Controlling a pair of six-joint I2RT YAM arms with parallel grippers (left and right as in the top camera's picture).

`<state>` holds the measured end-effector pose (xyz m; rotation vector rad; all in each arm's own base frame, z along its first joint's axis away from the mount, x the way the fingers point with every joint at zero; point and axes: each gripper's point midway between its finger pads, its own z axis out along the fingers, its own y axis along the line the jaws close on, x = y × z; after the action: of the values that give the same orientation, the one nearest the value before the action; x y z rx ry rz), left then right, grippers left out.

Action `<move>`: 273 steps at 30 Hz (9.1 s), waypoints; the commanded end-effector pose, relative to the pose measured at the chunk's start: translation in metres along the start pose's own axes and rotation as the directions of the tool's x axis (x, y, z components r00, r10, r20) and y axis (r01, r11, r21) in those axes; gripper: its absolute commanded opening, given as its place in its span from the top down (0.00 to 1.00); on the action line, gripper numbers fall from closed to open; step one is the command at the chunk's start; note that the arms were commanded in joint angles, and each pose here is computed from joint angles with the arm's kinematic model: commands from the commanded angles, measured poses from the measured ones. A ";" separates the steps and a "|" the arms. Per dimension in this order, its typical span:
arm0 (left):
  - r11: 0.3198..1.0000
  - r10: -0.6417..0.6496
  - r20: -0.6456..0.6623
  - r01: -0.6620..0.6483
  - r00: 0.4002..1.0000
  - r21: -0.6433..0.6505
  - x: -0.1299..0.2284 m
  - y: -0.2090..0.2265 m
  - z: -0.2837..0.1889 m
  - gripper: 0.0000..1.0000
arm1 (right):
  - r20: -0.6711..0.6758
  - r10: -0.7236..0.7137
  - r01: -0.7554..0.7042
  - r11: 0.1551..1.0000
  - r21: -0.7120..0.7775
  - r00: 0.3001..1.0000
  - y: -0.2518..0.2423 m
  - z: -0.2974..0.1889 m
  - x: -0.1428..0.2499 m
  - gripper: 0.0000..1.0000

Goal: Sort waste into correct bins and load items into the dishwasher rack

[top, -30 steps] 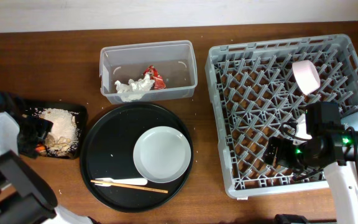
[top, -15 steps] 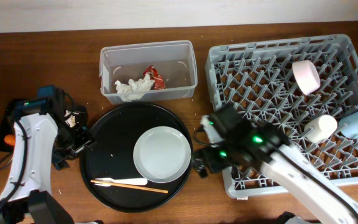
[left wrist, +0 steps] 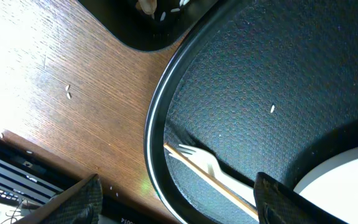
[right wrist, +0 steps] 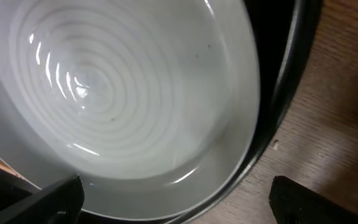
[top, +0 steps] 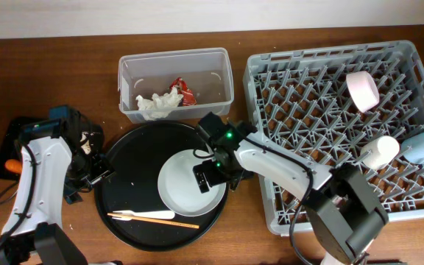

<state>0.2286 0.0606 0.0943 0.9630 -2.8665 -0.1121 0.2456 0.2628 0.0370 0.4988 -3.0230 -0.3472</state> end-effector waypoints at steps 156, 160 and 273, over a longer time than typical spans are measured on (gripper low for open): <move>0.982 -0.179 0.039 0.177 0.983 0.063 -0.030 0.034 0.004 0.15 | 0.111 -0.669 0.665 0.743 0.077 0.735 0.129 0.024 0.062 0.09; 0.981 -0.185 0.038 0.182 0.982 0.064 -0.031 0.036 0.004 0.15 | 0.077 -0.655 0.645 0.755 0.120 0.752 0.126 0.058 0.060 0.15; 0.966 0.186 0.132 -0.206 0.974 0.158 -0.024 -0.046 -0.004 0.13 | 0.376 0.236 -0.250 0.968 -0.012 0.896 -0.131 -0.153 -0.005 0.02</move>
<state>0.2581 0.0789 0.0913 1.0393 -2.9788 0.0041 0.2973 0.1114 0.1197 0.1527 -3.3676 -0.1099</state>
